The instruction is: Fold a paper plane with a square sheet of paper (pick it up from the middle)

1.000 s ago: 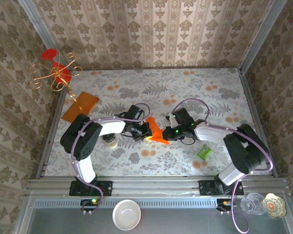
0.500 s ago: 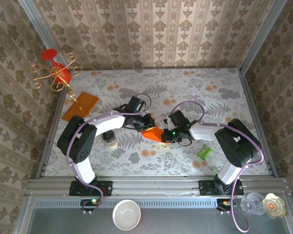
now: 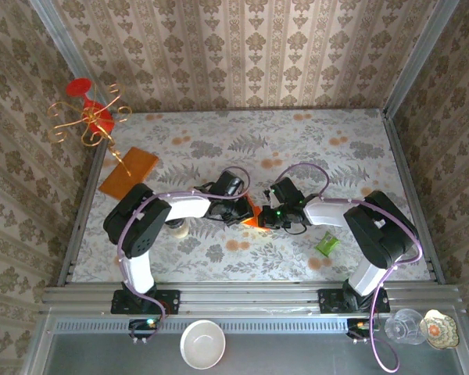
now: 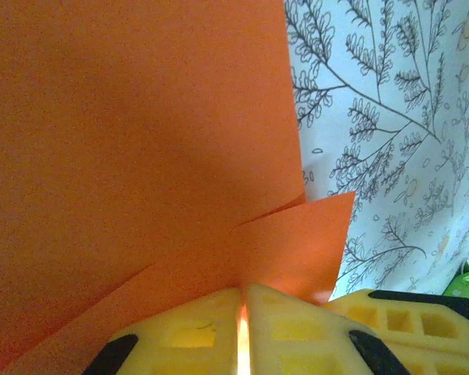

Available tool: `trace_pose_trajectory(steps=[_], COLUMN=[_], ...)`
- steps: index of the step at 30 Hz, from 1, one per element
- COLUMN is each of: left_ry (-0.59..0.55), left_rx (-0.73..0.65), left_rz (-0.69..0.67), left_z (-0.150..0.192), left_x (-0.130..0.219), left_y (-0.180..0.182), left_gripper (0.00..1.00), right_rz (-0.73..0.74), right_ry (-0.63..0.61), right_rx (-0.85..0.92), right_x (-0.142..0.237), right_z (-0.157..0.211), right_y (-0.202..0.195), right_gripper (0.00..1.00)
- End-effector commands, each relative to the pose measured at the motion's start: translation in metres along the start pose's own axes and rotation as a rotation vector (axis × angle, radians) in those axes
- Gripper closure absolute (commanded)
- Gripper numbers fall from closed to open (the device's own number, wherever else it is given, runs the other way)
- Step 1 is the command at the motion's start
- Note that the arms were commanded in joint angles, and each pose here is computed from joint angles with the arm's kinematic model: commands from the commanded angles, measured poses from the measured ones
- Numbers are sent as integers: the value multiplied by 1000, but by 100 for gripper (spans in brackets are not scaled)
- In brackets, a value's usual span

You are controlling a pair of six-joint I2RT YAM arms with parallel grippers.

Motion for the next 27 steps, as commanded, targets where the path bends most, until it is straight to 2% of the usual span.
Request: trace_pose_trajectory(steps=[1,8,16,23,27], left_ry=[-74,-121,-188,-226,-244], left_rx=[58,121,152,194,179], left_rz=[-32,-73,-49,-60,-38], left_z=[-4,5,-14,-26,-34], left_x=[-2,3,24,39,52], left_y=[10,39,58,82,77], left_gripper=[87,87,86,86,86], right_rz=[170,270,368,379,299], right_ry=[29,17,14,-6,-41], right_rx=[-99,-196,-303,-321,-301], right_x=[-6,-5,-2,1,3], right_z=[21,31,48,49,40], right_y=[-43,-66,-93,-97,-81], right_gripper=[98,98,98,98,97])
Point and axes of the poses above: each hand's point on the last joint's axis, 136 mm out from that joint toward the fingers, its own x axis back along the fingers, its own y axis along the line the jaws close on, z = x × y, the point moved 2 cm from there along x, back along the fingers, and after that the axes turned 6 degrees about -x, right-handed, at the moved point
